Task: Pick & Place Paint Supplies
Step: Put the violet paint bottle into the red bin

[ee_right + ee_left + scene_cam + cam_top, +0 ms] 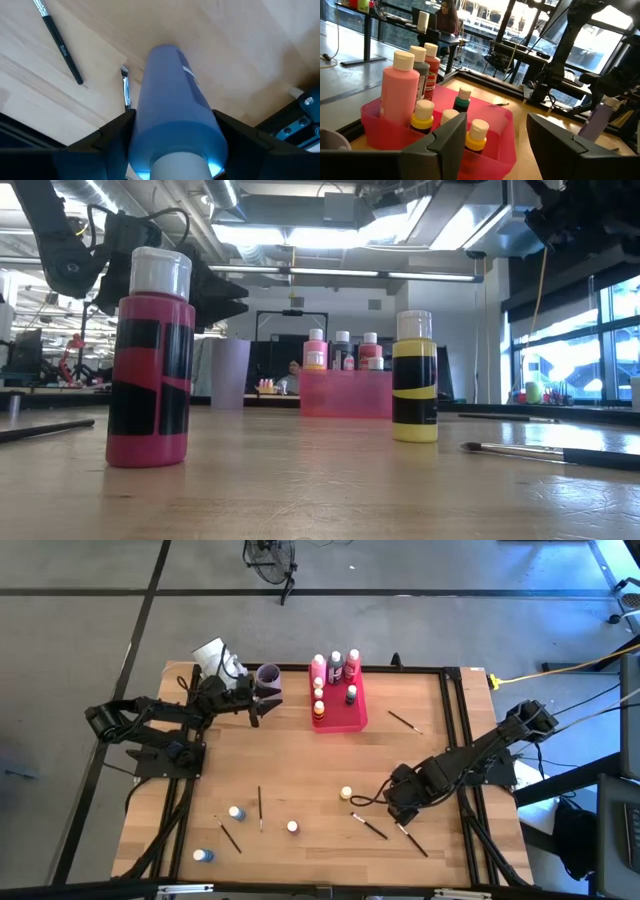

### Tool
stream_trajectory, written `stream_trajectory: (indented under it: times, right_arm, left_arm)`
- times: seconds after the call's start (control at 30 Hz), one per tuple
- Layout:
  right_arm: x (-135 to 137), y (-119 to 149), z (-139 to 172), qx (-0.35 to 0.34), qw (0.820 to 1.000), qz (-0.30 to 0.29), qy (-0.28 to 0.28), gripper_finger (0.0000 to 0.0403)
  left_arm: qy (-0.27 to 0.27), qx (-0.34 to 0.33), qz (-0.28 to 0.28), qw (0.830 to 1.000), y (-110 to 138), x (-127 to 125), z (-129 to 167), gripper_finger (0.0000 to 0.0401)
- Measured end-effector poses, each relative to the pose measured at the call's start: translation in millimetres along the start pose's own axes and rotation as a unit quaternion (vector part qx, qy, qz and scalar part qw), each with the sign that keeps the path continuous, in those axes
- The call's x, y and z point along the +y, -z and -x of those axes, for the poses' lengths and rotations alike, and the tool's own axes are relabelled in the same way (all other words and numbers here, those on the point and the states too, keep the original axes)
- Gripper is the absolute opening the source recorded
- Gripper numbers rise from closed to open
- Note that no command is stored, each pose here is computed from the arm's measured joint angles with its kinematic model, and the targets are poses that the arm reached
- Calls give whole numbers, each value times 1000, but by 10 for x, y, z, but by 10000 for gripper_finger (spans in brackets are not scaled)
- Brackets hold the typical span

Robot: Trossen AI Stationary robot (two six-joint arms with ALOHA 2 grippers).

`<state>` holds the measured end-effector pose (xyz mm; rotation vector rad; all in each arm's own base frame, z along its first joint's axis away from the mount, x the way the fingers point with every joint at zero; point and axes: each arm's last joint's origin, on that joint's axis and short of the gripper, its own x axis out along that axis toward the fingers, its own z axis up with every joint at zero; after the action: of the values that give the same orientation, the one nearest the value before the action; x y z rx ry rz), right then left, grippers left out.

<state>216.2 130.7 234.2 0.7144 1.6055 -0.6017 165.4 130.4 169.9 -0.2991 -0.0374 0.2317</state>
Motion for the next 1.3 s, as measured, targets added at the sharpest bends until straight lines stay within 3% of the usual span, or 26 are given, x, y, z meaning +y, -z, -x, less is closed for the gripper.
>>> stream_trajectory:
  times: [0.2,0.47,0.7,1.0,1.3]
  right_arm:
    - [2,2,0,3,1000,-1,-1,216]
    - [36,-18,81,-1,1000,16,-17,216]
    - [46,-177,356,-15,999,34,-39,216]
    - [-45,-644,916,-124,987,69,-80,216]
    - [-391,-1196,1377,-202,971,60,-118,216]
  left_arm:
    - [0,0,0,1000,0,0,0,203]
    - [0,0,0,1000,0,0,0,203]
    - [0,0,0,1000,0,0,0,203]
    - [1,0,0,1000,0,-1,0,203]
    - [26,8,0,1000,5,-16,0,203]
